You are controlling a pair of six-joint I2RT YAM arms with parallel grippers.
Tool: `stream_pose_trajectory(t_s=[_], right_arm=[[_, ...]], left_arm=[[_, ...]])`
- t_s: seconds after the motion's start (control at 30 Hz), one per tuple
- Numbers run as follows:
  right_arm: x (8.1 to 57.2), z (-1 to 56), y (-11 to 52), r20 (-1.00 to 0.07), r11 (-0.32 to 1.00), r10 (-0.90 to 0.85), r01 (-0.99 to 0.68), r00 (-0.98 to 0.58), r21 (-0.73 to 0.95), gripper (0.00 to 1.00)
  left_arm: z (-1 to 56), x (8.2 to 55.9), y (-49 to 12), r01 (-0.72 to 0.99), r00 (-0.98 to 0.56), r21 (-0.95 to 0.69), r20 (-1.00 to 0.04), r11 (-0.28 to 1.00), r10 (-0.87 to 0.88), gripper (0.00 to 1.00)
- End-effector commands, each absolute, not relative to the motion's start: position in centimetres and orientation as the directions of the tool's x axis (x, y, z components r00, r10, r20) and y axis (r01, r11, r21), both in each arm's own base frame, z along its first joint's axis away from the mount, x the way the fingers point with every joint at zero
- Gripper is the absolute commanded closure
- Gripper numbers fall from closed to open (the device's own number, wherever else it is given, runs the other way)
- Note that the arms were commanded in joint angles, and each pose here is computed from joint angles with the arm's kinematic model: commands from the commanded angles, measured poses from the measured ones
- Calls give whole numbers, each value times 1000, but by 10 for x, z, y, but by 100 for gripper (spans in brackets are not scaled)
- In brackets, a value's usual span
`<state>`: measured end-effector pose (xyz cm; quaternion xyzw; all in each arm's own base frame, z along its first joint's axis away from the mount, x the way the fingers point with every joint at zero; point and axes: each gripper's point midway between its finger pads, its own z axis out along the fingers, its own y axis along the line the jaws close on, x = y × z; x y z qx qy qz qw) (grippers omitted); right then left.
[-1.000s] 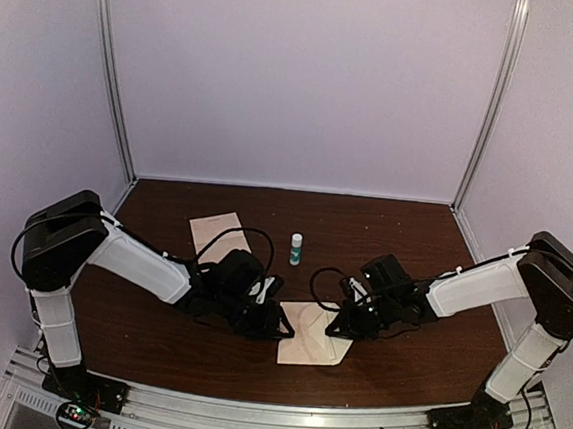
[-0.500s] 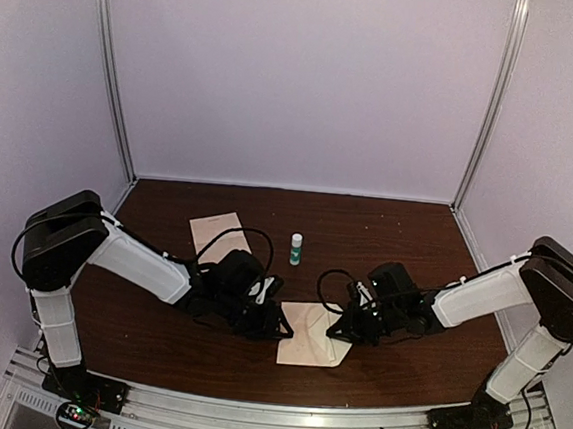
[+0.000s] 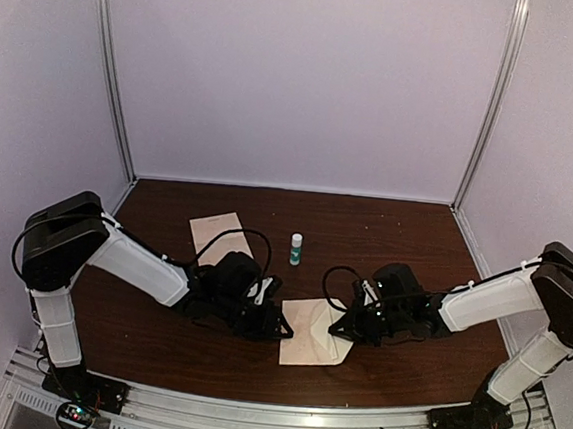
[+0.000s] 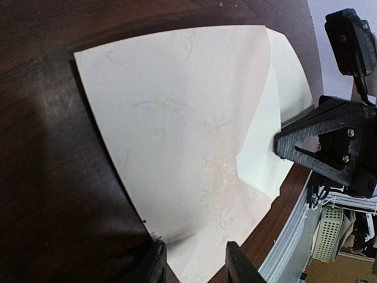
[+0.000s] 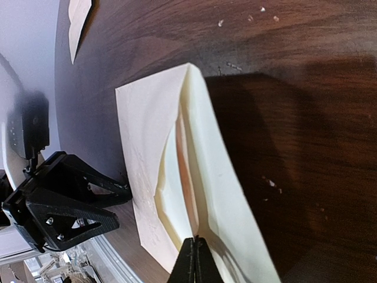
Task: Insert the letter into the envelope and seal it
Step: Pick up the envelope at the center of the board.
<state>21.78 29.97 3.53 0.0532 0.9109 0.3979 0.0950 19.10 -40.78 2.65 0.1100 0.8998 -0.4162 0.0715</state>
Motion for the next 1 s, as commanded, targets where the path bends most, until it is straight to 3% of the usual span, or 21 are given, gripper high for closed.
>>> stream_pose_trajectory(t_s=[0.0,0.17,0.33,0.57,0.63,0.77,0.97], right_arm=[[222,47,304,-169,644,187,-9,-968,765,100],[217,49,316,-157,603,123,-52,-980,796,99],[214,43,318,-152,613,96,-62,-984,788,86],[213,30,314,-137,639,93,-47,-986,768,84],[211,29,315,-134,635,86,-49,-987,771,85],[213,29,314,-134,636,102,-39,-986,771,100],[218,32,303,-135,636,198,22,-971,771,100]], left_arm=[[27,187,-406,256,-966,-739,-217,624,140,64],[25,186,-408,251,-968,-749,-207,613,144,63],[24,185,-408,250,-968,-749,-204,614,145,63],[24,185,-408,248,-969,-749,-202,614,144,63],[24,185,-408,247,-969,-749,-201,615,144,63],[23,185,-408,247,-969,-750,-198,614,147,64],[24,186,-406,243,-970,-746,-203,620,135,64]])
